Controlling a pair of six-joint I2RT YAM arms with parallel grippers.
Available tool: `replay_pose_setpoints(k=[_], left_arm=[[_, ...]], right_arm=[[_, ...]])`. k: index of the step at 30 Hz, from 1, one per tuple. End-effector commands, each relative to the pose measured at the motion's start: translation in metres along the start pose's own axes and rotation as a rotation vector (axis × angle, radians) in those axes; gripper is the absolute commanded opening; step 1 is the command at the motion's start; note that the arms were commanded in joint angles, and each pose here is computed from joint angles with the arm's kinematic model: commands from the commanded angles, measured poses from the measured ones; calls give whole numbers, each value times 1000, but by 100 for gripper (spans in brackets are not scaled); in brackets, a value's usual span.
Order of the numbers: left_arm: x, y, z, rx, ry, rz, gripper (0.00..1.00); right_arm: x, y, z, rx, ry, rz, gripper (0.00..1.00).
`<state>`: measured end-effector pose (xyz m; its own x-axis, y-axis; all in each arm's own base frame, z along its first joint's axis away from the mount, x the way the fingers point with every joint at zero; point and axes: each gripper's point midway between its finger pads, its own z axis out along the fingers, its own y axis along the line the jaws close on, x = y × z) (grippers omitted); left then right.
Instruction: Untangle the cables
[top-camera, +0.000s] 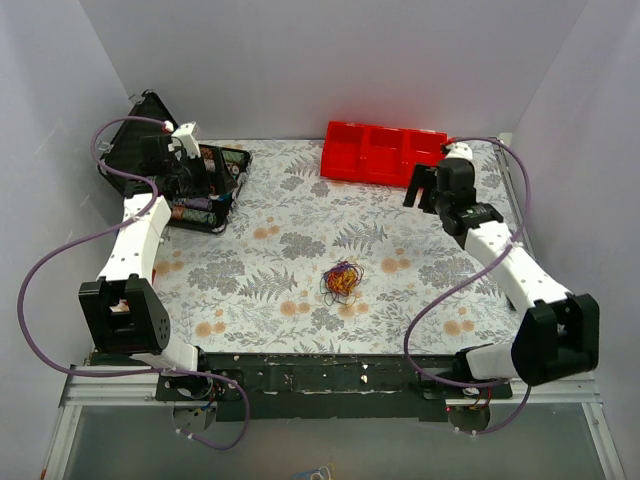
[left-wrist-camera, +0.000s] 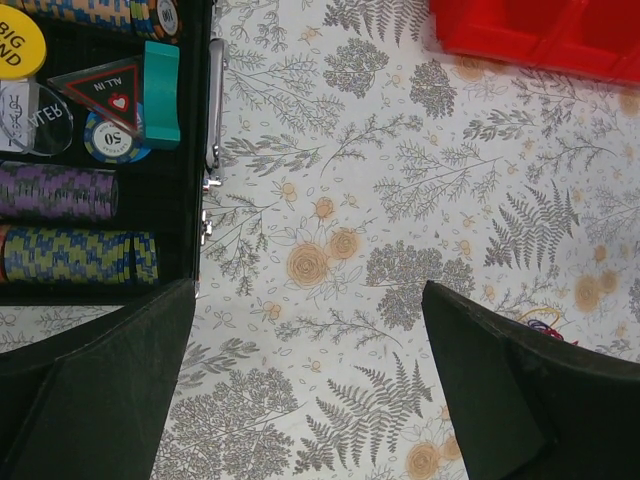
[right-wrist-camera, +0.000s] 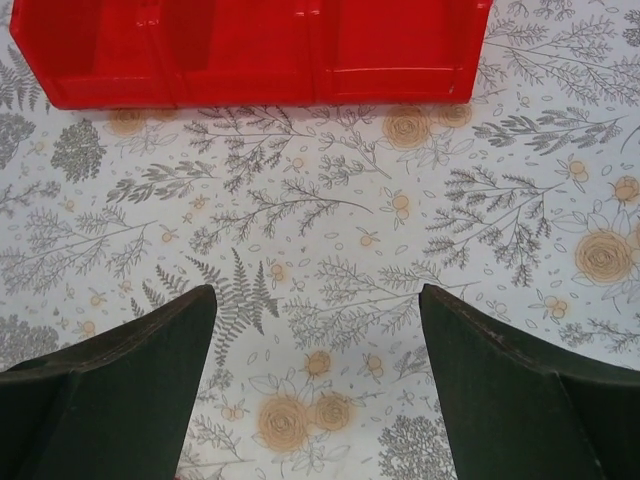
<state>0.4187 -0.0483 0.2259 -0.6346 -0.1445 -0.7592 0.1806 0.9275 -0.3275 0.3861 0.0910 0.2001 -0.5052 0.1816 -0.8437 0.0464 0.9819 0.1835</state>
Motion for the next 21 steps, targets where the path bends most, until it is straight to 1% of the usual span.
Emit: replay_pose_setpoints(k=[1, 4, 9, 11, 16, 21], left_arm=[[0, -8, -3, 32, -18, 10, 98], [4, -15, -5, 68, -9, 7, 98], [12, -21, -10, 101, 1, 4, 98], [16, -21, -12, 98, 4, 13, 98], [26, -15, -12, 76, 21, 28, 98], [29, -15, -13, 76, 25, 44, 98]], right_arm=[[-51, 20, 25, 41, -139, 29, 91], [-68, 33, 48, 66, -155, 26, 92], [-74, 36, 93, 134, -144, -10, 92], [-72, 35, 107, 156, -139, -27, 91], [-57, 35, 136, 175, -123, -48, 84], [-44, 35, 168, 196, -98, -91, 83]])
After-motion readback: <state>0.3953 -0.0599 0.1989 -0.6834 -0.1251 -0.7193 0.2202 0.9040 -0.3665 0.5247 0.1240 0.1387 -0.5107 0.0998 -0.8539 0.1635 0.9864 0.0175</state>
